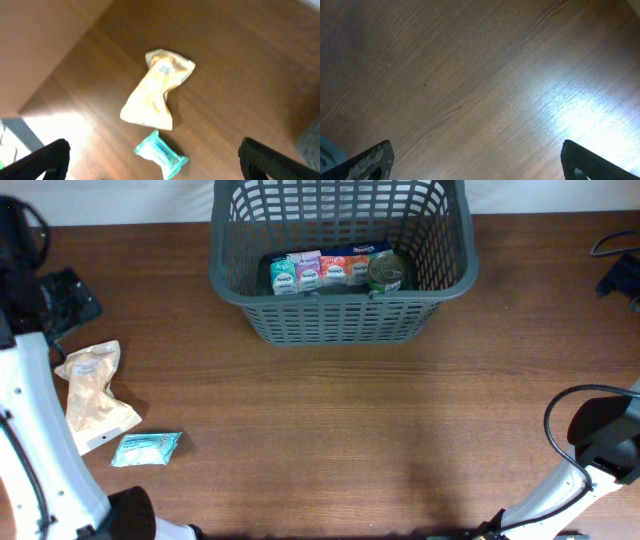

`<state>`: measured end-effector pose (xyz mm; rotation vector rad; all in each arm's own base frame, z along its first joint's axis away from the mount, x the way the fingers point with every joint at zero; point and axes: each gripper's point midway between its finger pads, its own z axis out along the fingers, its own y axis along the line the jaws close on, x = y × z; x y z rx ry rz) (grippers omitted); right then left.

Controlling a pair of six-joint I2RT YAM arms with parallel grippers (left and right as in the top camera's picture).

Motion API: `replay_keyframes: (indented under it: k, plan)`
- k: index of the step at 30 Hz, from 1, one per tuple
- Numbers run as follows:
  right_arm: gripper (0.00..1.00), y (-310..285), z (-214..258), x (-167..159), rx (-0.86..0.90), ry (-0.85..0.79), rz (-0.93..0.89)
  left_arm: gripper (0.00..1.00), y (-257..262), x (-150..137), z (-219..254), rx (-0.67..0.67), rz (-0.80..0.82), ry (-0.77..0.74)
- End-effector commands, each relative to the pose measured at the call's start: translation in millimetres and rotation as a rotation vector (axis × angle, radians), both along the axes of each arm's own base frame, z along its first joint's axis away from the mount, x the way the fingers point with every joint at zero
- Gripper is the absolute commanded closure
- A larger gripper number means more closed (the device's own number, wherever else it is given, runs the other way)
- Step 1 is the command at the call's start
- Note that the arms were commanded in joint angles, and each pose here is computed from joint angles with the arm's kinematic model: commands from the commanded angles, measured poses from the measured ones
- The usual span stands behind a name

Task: Pack container
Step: 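Move the left gripper back to the clear food bag, then lower the left gripper and close it on the clear food bag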

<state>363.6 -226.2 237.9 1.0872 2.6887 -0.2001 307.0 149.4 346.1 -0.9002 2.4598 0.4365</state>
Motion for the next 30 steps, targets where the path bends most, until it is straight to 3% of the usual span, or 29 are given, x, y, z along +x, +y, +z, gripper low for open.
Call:
replay_keyframes:
  k: [1, 7, 13, 21, 30]
  plan:
    - [0.01, 0, 3, -1, 0.000, -0.011, -0.013, 0.00, -1, 12, -57, -0.181, -0.127, 0.077]
    - [0.01, 0, 3, -1, 0.000, -0.011, -0.013, 0.00, 2, 34, -133, -0.276, -0.400, 0.112]
    - [0.01, 0, 3, -1, 0.000, -0.011, -0.014, 0.00, 37, 17, -177, -0.239, -0.311, 0.178]
    - [0.01, 0, 3, -1, 0.000, -0.011, -0.014, 0.00, 83, 9, -194, -0.214, -0.202, 0.148]
    - [0.01, 0, 3, -1, 0.000, -0.011, -0.014, 0.00, 87, 10, -240, -0.272, -0.244, 0.253]
